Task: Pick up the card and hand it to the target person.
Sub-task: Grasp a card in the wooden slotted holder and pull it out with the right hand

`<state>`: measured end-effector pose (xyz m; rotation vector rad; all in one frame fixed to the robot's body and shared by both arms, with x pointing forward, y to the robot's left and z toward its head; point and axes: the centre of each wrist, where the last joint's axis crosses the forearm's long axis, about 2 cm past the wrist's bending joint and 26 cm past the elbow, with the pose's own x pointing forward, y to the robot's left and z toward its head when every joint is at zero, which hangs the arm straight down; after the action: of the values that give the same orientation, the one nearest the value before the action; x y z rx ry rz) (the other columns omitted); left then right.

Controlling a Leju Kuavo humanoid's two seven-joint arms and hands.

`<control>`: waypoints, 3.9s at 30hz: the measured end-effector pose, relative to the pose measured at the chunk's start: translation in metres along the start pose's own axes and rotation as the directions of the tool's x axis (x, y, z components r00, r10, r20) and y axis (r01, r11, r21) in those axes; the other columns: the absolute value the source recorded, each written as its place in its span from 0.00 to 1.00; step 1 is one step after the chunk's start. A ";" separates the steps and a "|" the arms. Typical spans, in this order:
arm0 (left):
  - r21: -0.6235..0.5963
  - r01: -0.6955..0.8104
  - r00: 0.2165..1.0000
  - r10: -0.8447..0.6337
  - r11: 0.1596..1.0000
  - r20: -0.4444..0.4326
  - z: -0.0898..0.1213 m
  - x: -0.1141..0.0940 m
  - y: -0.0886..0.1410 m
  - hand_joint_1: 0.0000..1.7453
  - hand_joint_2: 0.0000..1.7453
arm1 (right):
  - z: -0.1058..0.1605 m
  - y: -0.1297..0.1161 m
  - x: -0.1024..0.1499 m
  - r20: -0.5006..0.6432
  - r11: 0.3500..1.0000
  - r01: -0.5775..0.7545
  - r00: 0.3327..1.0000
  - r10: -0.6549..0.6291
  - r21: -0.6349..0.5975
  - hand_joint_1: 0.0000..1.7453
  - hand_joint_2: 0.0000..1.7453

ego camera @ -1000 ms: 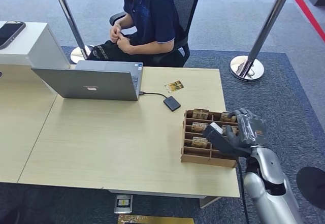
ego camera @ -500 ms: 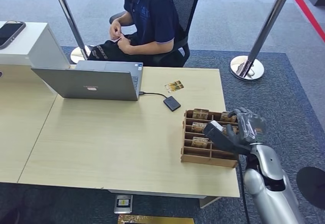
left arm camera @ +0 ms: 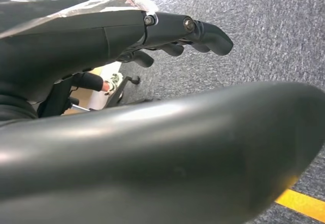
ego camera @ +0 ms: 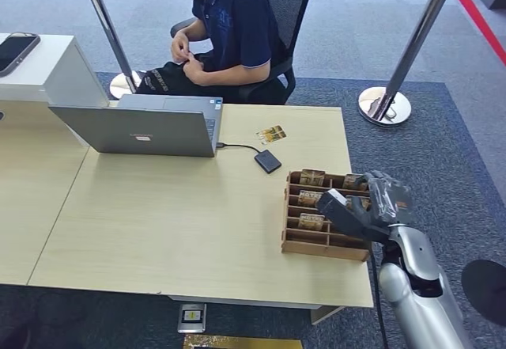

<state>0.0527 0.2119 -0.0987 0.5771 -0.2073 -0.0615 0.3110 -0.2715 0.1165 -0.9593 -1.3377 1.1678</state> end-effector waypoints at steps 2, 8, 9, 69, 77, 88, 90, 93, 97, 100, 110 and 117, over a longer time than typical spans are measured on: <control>0.000 0.001 1.000 -0.001 1.000 0.000 0.000 0.000 0.000 0.00 0.00 | 0.000 0.000 0.000 -0.003 1.000 0.001 1.000 -0.001 0.002 0.48 1.00; 0.001 0.008 1.000 -0.008 1.000 0.004 0.000 0.000 0.000 0.00 0.00 | 0.001 0.001 0.000 -0.014 1.000 0.003 1.000 -0.003 0.004 0.48 1.00; 0.002 0.009 1.000 -0.009 1.000 0.004 -0.001 0.000 0.001 0.00 0.00 | 0.001 0.001 0.000 -0.016 1.000 0.002 1.000 -0.002 0.004 0.49 1.00; 0.005 0.016 1.000 -0.016 1.000 0.007 -0.002 0.000 0.002 0.00 0.00 | 0.017 0.019 0.007 -0.027 0.999 -0.010 1.000 0.011 0.039 0.75 1.00; 0.005 0.017 1.000 -0.017 1.000 0.008 -0.002 0.000 0.002 0.00 0.00 | 0.018 0.016 0.009 -0.020 1.000 -0.018 1.000 0.018 0.026 0.77 1.00; -0.004 0.023 1.000 -0.023 1.000 0.015 -0.002 0.000 0.002 0.00 0.00 | 0.020 0.007 0.011 -0.004 0.999 -0.035 0.999 0.035 -0.011 0.79 1.00; -0.005 0.024 1.000 -0.024 1.000 0.016 -0.002 0.000 0.002 0.00 0.00 | 0.020 0.006 0.012 -0.001 0.999 -0.037 0.999 0.037 -0.018 0.80 1.00; -0.006 0.025 1.000 -0.025 1.000 0.017 -0.002 0.000 0.002 0.00 0.00 | 0.020 0.004 0.011 0.000 0.999 -0.042 0.999 0.042 -0.024 0.80 1.00; -0.006 0.027 0.999 -0.027 1.000 0.019 -0.002 0.000 0.002 0.00 0.00 | 0.020 0.001 0.009 0.002 0.998 -0.050 0.999 0.050 -0.033 0.80 1.00; -0.006 0.026 0.999 -0.026 1.000 0.019 -0.002 0.000 0.002 0.00 0.00 | 0.020 -0.003 0.008 0.011 0.997 -0.058 0.998 0.058 -0.045 0.80 1.00; 0.000 0.013 1.000 -0.013 1.000 0.024 -0.002 0.000 0.002 0.00 0.00 | -0.002 -0.045 0.001 0.110 0.990 -0.069 0.990 0.083 -0.124 0.78 1.00; 0.005 0.011 1.000 -0.011 1.000 0.023 -0.002 0.000 0.002 0.00 0.00 | -0.019 -0.081 0.005 0.194 0.978 -0.056 0.976 0.095 -0.199 0.78 1.00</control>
<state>0.0528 0.2146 -0.0990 0.5824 -0.2272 -0.0782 0.3354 -0.2802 0.1957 -1.0591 -1.6126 1.2363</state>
